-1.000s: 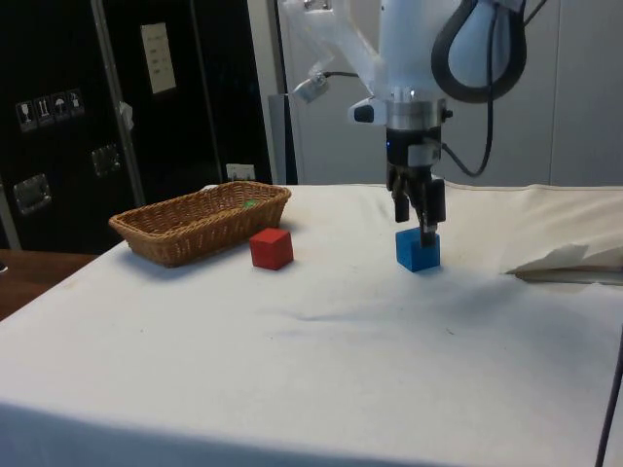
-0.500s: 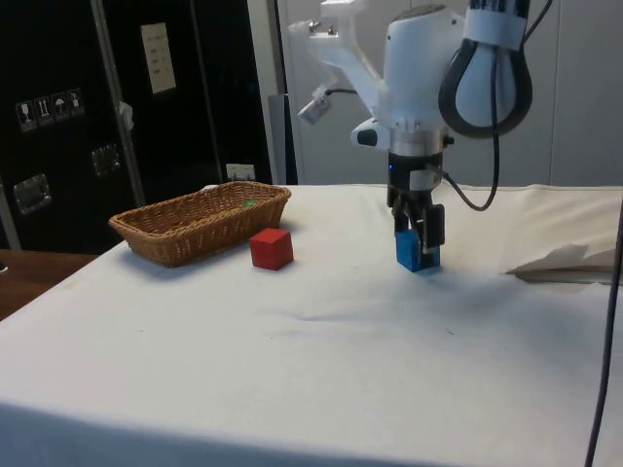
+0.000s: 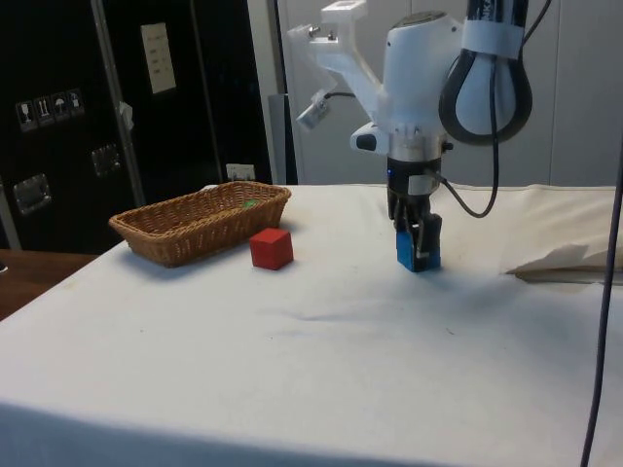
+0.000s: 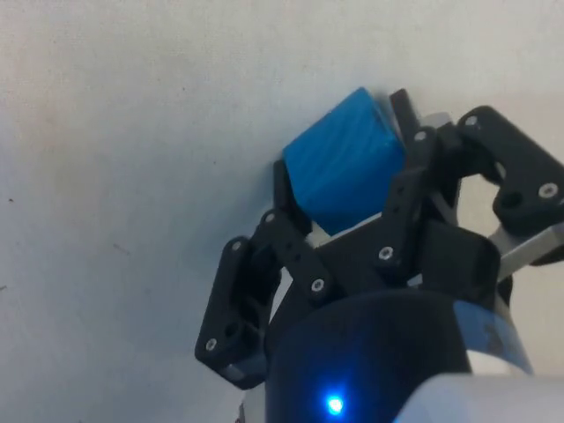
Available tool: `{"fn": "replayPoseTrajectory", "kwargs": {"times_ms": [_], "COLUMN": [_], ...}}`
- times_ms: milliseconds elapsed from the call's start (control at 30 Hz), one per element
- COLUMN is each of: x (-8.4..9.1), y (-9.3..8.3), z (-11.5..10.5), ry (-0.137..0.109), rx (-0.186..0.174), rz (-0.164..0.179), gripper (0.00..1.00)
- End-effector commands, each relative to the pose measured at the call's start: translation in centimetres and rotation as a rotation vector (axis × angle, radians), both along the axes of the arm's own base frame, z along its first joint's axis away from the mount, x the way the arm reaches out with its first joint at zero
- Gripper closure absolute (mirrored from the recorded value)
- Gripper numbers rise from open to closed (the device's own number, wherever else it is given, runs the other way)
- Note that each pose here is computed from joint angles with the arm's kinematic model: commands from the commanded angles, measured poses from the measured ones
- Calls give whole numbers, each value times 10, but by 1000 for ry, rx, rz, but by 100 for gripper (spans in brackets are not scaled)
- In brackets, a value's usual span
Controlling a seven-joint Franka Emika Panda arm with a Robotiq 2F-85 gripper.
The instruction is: Place all non-red objects into the basket.
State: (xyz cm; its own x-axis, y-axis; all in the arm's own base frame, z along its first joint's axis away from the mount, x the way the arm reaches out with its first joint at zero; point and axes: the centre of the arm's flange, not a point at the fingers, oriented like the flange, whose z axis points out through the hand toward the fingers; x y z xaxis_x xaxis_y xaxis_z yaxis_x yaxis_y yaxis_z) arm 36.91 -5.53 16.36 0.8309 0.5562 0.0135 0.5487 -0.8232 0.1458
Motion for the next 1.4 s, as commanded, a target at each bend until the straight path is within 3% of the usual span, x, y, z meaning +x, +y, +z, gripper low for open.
{"fn": "replayPoseTrajectory", "kwargs": {"times_ms": [0,33,67,300,600,933,1367], "x": [-2,-2,-2,0,4,15,41], "y": [2,2,2,0,1,0,19], "z": [2,2,2,0,17,49,90], "ry": [-4,-4,-3,0,-17,-22,-55], "rx": [7,7,7,0,19,42,75], "rz": [-1,-1,-1,0,-1,4,27], "gripper": [86,97,99,98,98,98,98]}}
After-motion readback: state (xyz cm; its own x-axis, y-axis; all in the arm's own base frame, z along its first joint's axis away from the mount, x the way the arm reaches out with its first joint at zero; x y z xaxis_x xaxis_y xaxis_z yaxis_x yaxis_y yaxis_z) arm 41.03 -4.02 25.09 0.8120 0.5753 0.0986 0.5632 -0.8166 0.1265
